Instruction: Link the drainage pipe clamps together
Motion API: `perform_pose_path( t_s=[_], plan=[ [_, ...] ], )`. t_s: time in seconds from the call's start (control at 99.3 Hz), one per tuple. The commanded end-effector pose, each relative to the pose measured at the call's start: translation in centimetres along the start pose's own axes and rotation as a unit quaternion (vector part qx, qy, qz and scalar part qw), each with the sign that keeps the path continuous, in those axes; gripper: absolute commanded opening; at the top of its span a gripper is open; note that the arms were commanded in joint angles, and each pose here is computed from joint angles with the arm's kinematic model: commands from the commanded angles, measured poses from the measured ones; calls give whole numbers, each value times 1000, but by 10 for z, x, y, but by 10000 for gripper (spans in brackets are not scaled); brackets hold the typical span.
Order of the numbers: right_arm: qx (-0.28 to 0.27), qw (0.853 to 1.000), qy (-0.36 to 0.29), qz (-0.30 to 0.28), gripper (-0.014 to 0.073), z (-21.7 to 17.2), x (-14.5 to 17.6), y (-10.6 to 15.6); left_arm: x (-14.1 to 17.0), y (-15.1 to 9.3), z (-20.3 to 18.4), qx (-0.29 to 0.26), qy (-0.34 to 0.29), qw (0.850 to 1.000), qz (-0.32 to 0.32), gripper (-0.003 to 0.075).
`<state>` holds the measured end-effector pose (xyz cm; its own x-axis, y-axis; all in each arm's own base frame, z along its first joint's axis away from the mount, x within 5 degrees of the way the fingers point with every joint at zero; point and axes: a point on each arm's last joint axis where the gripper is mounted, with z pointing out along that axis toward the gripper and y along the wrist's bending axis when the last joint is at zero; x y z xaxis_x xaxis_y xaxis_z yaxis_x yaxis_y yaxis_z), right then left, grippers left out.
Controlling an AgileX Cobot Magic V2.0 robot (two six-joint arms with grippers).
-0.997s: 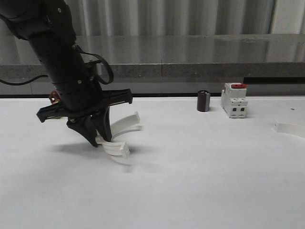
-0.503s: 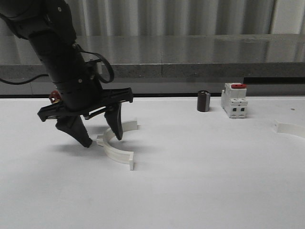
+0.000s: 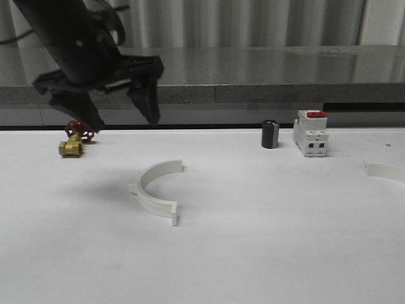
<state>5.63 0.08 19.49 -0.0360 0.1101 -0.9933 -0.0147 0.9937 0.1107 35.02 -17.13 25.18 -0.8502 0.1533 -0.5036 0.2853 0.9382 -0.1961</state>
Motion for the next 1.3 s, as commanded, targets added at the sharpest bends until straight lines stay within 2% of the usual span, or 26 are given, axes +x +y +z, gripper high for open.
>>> perform_pose_path(
  t_s=[0.0, 0.191, 0.312, 0.443, 0.685, 0.936, 1.037, 1.107, 1.289],
  plan=[
    [-7, 999, -51, -7, -118, -2, -12, 2, -11, 8, -54, -11, -86, 996, 23, 621],
    [-7, 999, -51, -7, -118, -2, -12, 2, 18, 42, -115, -43, -148, 988, 22, 621],
    [-7, 999, -51, -7, -118, -2, -12, 2, 46, 51, -145, -56, -185, 981, 25, 621],
    [-7, 999, -51, -7, -118, -2, -12, 2, 78, 55, -171, -66, -247, 967, 20, 621],
    [-7, 999, -51, -7, -118, -2, -12, 2, 139, 61, -193, -81, -286, 955, 8, 621],
    [-7, 999, -51, -7, -118, -2, -12, 2, 186, 59, -210, -87, -317, 944, 7, 607],
    [-7, 999, -52, -7, -118, -2, -13, 2, 199, 58, -213, -86, -329, 940, 9, 536],
    [-7, 999, -52, -7, -118, -2, -13, 2, 204, 58, -215, -85, -340, 937, 11, 447],
    [-7, 998, -55, -8, -118, -2, -13, 2, 208, 57, -217, -89, -347, 933, 15, 120]
  ],
)
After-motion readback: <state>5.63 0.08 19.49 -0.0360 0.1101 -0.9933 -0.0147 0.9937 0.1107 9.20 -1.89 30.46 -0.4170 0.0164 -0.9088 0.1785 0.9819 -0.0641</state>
